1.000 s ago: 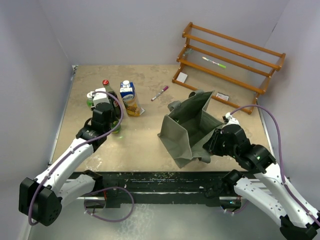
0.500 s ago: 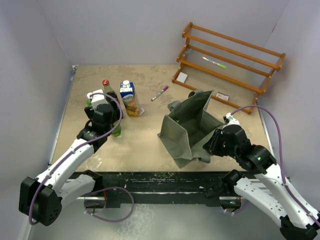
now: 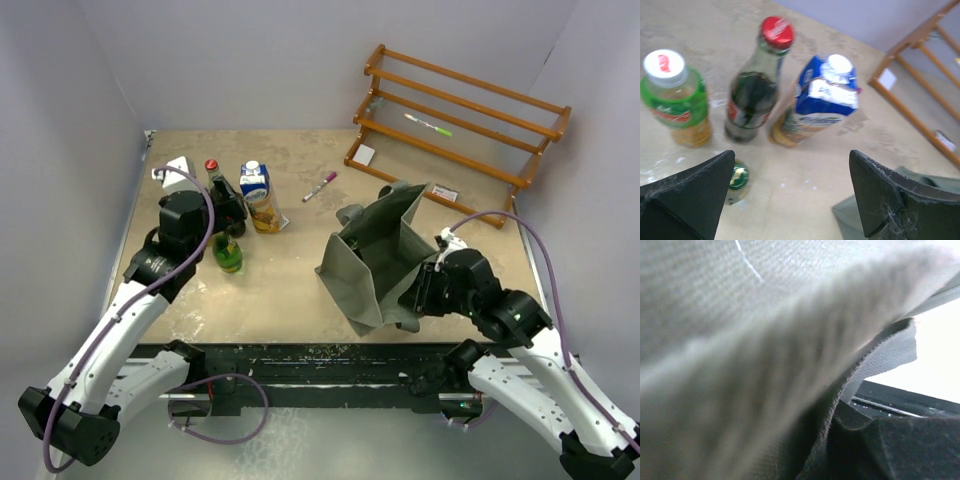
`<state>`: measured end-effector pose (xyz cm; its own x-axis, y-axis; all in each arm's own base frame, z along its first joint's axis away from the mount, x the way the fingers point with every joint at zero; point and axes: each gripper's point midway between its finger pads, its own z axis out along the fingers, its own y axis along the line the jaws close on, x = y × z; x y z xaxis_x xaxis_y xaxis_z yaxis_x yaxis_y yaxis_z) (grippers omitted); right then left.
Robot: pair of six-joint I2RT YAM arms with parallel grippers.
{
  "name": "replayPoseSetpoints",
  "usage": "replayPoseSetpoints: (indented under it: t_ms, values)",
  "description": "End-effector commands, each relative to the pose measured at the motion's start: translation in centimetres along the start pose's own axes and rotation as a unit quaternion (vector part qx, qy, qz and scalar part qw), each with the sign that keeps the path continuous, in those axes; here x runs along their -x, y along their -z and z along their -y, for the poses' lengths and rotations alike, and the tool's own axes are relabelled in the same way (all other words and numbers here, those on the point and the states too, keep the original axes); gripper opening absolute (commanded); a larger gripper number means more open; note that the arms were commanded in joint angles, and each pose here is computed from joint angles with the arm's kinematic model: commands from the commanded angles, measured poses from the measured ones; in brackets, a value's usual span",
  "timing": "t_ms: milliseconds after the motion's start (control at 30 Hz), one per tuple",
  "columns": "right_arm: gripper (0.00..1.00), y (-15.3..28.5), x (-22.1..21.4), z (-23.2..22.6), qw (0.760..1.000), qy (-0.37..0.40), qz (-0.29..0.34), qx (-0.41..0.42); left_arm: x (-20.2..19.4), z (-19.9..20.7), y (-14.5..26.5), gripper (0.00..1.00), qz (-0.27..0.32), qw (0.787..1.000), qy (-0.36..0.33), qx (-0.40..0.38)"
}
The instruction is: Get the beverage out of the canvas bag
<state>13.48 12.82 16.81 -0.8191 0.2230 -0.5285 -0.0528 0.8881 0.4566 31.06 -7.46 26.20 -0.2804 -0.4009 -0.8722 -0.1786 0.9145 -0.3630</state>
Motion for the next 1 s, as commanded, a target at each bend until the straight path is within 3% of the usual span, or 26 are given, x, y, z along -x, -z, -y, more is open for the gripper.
replayPoseSetpoints:
  t_ms: [0,167,333,400,467,600,800,967]
  values:
    - [0.31,-1.2,-3.8,-1.4,0.992,0.035,-0.106,0.057,3.5,5.9,2.2,0.95,-0.002,0.991,0.041,-0.125]
    - [0.34,-2.3,-5.0,-1.3,0.989,0.032,-0.13,0.063,4.7,11.9,3.6,0.87,-0.035,0.966,0.043,-0.253]
    - [0.36,-1.6,-4.9,0.2,0.992,-0.018,-0.125,0.004,5.4,18.3,6.3,0.84,-0.031,0.933,0.015,-0.358]
    - [0.31,-1.0,-5.4,2.3,0.989,-0.059,-0.123,-0.063,5.0,20.8,7.7,0.83,-0.025,0.92,-0.007,-0.391]
    - [0.2,-0.2,-5.3,3.8,0.986,-0.068,-0.113,-0.106,4.4,22.9,8.8,0.83,-0.031,0.906,-0.012,-0.422]
    - [0.12,1.1,-4.0,3.5,0.988,-0.084,-0.079,-0.106,1.9,26.7,11.1,0.83,-0.031,0.877,-0.046,-0.478]
    - [0.13,3.5,-2.7,3.1,0.989,-0.128,-0.012,-0.069,-1.8,29.7,12.4,0.84,-0.041,0.852,-0.117,-0.508]
    - [0.14,4.7,-3.3,2.8,0.987,-0.158,0.001,-0.035,-3.3,30.6,12.4,0.86,-0.042,0.836,-0.151,-0.525]
